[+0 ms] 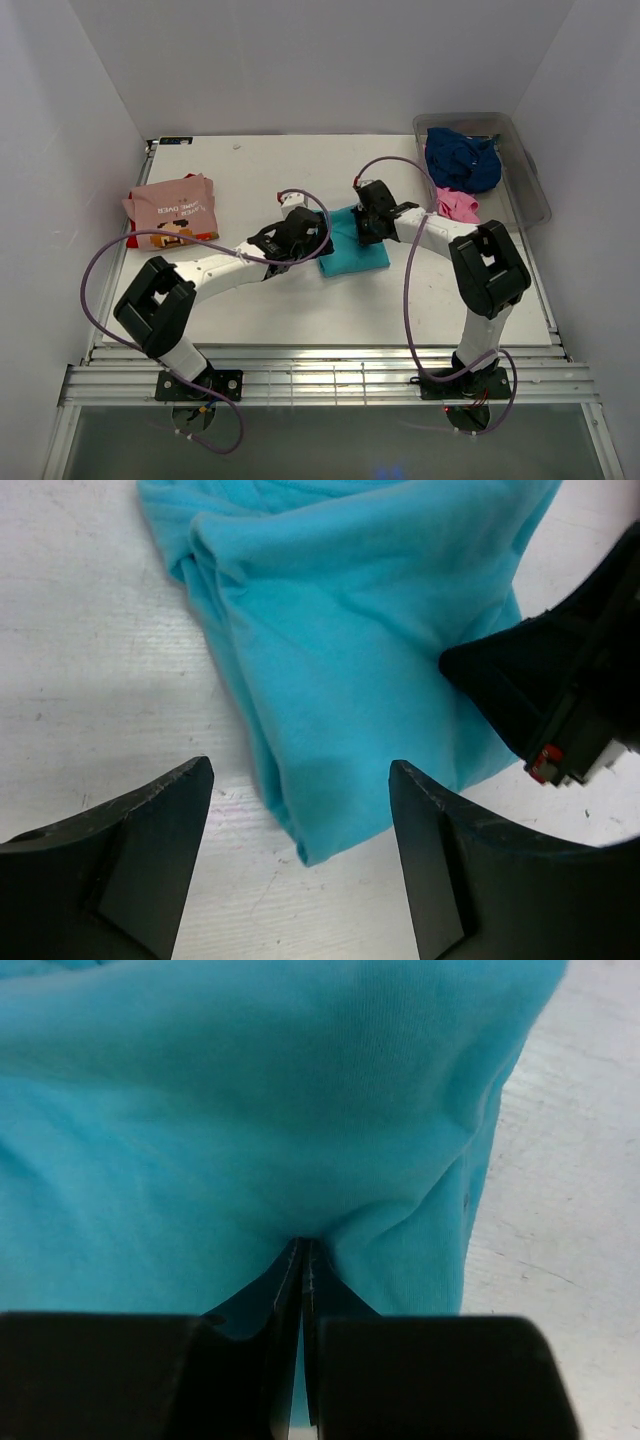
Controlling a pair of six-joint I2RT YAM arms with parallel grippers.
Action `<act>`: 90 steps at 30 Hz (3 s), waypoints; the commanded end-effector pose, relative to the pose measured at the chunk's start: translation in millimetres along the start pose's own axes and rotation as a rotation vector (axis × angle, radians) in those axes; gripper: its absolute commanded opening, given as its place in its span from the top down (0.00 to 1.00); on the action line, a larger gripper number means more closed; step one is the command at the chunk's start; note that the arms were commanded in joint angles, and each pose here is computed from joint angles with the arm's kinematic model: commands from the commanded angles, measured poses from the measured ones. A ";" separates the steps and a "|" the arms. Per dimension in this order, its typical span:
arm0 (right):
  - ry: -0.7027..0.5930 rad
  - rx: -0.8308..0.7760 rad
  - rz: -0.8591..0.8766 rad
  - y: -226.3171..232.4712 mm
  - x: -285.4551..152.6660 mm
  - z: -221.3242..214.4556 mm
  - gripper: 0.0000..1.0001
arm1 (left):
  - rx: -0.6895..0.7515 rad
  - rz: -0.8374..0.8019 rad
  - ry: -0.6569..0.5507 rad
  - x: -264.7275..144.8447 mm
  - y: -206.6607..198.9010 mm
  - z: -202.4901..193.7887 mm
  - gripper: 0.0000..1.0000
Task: Fold and stack the t-shirts
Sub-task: Put the neatly folded tshirt into the corner of the board with the left arm
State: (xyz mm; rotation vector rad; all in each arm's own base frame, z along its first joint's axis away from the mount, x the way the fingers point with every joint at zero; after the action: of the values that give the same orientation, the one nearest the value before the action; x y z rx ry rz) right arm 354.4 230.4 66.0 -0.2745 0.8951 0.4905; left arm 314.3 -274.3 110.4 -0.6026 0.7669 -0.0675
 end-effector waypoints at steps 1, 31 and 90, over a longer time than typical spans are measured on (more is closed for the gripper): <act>0.039 0.018 -0.019 -1.7 14.4 -11.9 0.92 | -0.050 -0.116 -0.007 -12.0 -5.5 7.2 0.15; 0.081 -0.012 -0.012 16.4 11.7 -37.7 0.92 | -0.219 -0.227 0.224 41.4 27.8 -30.5 0.02; -0.066 -0.035 -0.027 28.8 -83.1 -26.9 0.91 | 0.193 0.265 -0.137 -40.3 108.9 213.2 1.00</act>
State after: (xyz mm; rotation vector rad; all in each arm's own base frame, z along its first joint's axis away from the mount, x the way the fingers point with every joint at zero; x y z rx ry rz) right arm 275.2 211.3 106.4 -0.3227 0.8512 0.4515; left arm 402.6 -104.5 149.5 -0.3484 0.8003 0.1075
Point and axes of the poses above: each gripper's point midway between its finger pads, its own x axis out along the fingers, its own y axis along the line the jaws close on, z = x × y, the point moved 2 cm from there along -x, back along the fingers, and after that the axes turned 15 degrees about -x, right-handed, at the moved point
